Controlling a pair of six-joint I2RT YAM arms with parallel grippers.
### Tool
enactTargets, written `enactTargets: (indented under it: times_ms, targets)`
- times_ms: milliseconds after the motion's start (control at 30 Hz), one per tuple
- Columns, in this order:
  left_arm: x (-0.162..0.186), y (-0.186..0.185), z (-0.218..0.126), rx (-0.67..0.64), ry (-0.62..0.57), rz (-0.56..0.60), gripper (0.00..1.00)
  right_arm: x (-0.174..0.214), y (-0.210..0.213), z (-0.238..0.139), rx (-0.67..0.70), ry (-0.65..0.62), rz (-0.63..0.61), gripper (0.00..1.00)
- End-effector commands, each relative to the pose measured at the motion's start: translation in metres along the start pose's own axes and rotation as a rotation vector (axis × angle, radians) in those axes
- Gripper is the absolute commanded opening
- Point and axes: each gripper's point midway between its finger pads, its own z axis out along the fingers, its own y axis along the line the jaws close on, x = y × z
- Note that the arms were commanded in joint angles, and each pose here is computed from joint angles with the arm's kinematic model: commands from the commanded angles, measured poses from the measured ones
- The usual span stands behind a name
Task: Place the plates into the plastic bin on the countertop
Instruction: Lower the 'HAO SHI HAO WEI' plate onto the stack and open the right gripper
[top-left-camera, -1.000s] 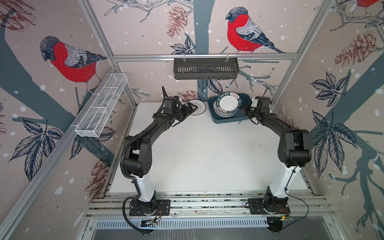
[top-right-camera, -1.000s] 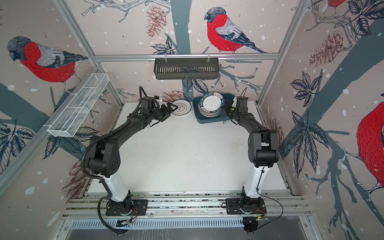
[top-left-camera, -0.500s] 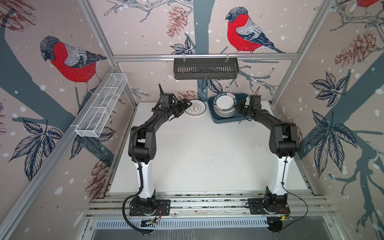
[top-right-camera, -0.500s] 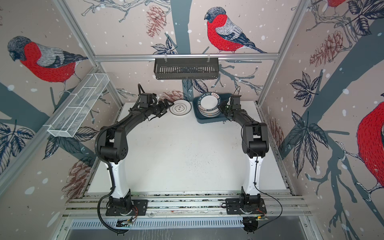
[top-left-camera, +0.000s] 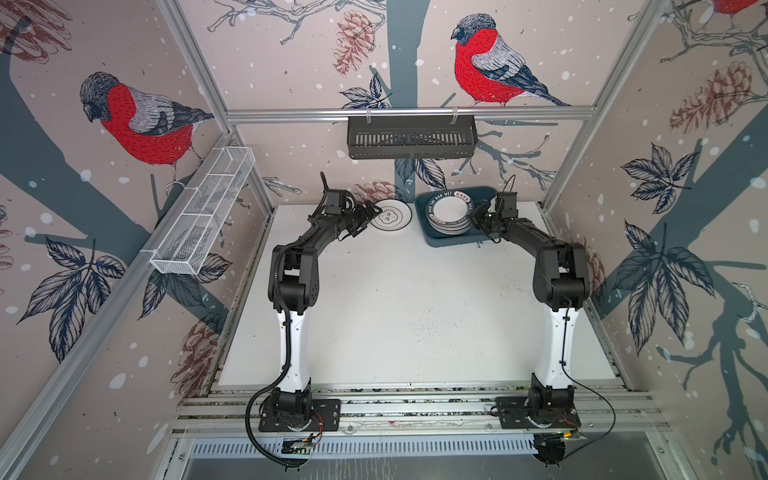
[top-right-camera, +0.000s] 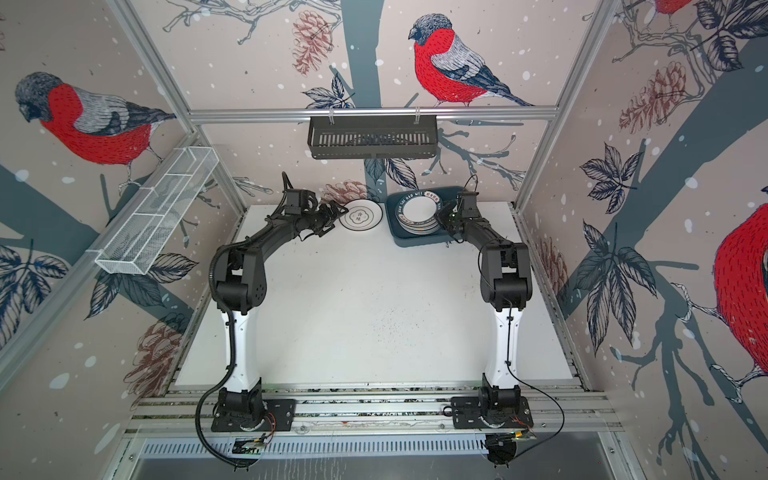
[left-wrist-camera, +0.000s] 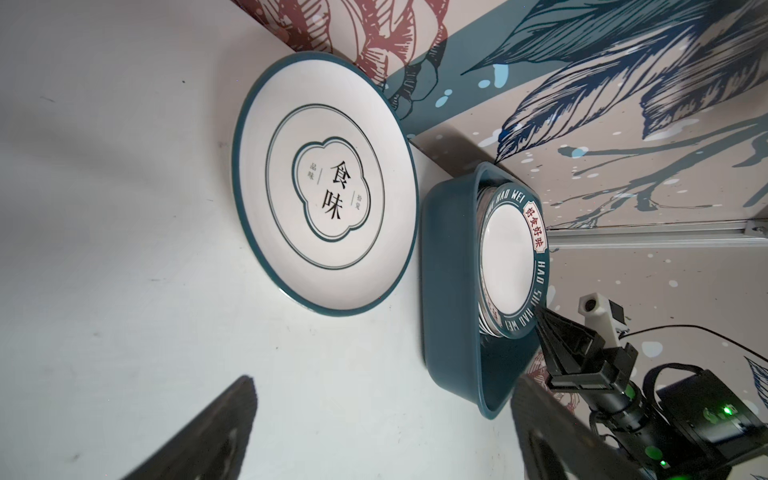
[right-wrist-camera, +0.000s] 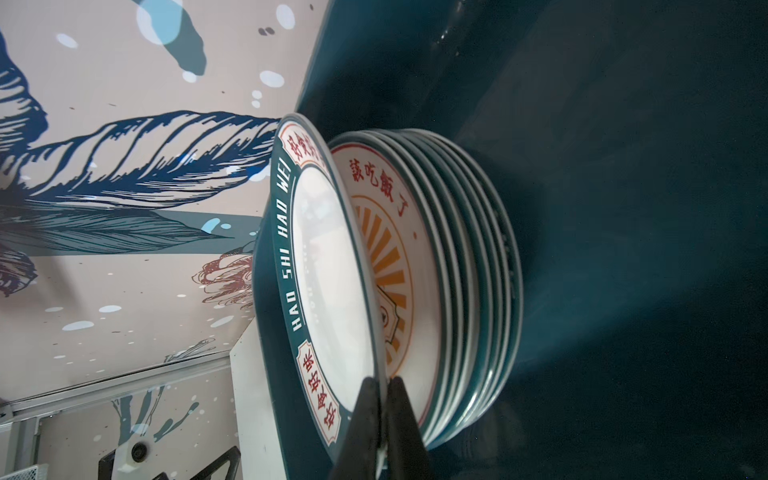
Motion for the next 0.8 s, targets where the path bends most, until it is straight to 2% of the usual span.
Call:
enactTargets:
  times_ms: [0, 133, 233, 300, 433, 667, 767]
  targets:
    - [-0.004, 0.008, 0.008, -0.016, -0.004, -0.017, 0.96, -0.002, 0.006, 0.003, -0.011, -0.008, 0.001, 0.02]
    - [-0.008, 0.019, 0.019, -0.033, -0.016, -0.042, 0.96, 0.001, 0.005, 0.005, -0.002, 0.005, 0.001, 0.03]
    - [-0.01, 0.028, 0.027, -0.048, -0.022, -0.065, 0.95, 0.003, 0.005, 0.006, -0.001, 0.011, 0.003, 0.07]
    - [-0.012, 0.033, 0.03, -0.058, -0.03, -0.075, 0.94, 0.004, 0.006, 0.006, 0.002, 0.012, 0.003, 0.14]
    - [-0.013, 0.044, 0.036, -0.087, -0.045, -0.098, 0.93, 0.002, 0.004, 0.005, 0.021, 0.009, -0.003, 0.16]
    - [-0.016, 0.056, 0.049, -0.091, -0.053, -0.129, 0.89, -0.001, 0.003, -0.002, 0.079, 0.007, -0.029, 0.3]
    - [-0.017, 0.06, 0.055, -0.087, -0.058, -0.145, 0.87, -0.003, 0.005, -0.006, 0.09, 0.0, -0.041, 0.4]
